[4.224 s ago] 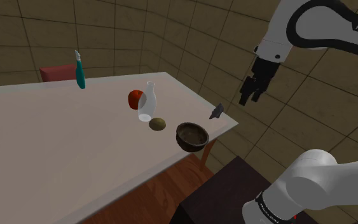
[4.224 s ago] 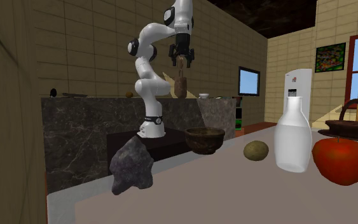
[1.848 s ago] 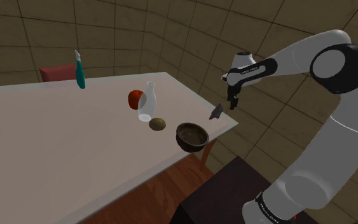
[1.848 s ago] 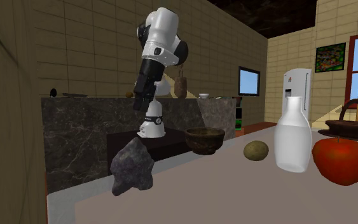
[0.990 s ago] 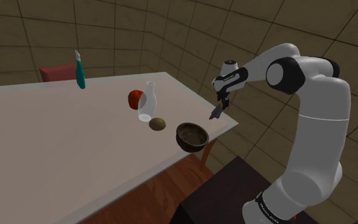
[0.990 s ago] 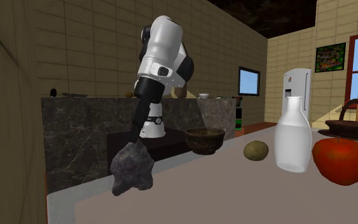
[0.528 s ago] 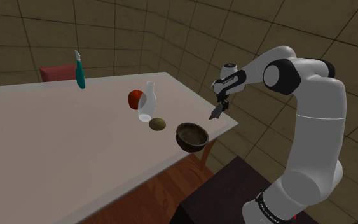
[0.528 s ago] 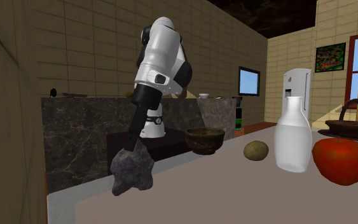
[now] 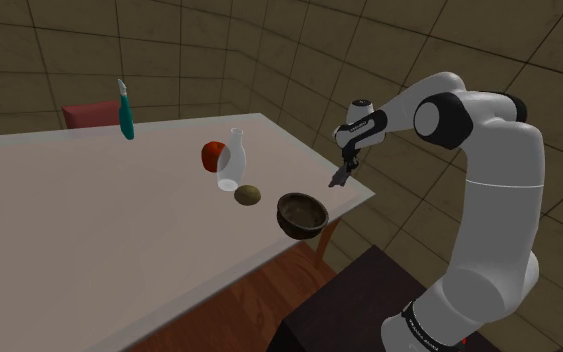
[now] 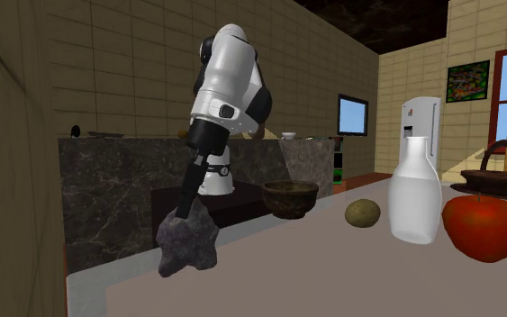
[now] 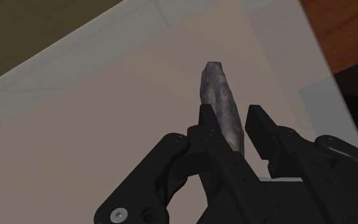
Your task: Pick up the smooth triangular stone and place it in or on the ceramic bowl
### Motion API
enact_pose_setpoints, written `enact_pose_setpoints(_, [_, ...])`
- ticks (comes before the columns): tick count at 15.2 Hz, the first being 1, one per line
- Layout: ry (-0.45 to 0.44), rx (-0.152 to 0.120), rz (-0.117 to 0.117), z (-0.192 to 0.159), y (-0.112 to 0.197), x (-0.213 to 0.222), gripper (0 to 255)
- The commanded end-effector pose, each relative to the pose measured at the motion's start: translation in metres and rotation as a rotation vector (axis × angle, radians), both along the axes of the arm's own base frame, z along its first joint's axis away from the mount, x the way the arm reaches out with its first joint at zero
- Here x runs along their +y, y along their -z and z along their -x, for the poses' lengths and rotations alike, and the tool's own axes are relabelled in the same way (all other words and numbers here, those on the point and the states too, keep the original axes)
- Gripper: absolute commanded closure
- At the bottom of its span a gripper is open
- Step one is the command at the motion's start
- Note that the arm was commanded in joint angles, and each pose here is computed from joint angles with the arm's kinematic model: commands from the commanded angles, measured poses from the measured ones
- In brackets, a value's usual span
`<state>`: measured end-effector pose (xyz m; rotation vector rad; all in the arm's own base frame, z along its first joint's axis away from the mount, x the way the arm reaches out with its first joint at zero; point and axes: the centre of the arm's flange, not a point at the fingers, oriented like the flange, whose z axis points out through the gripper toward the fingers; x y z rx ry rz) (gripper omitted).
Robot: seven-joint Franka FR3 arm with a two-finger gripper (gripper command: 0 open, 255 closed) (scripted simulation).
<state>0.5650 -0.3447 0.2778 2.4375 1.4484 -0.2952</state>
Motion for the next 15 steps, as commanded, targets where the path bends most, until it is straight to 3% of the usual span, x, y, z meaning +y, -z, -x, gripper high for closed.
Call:
enact_pose_setpoints(1, [0.000,0.001,-0.001,0.000,0.001,0.001,255])
enact_pose_setpoints(5, [0.000,0.001,-0.001,0.000,0.001,0.000,255])
enact_pose_setpoints(15, [0.000,0.001,-0.001,0.000,-0.052,0.000,255])
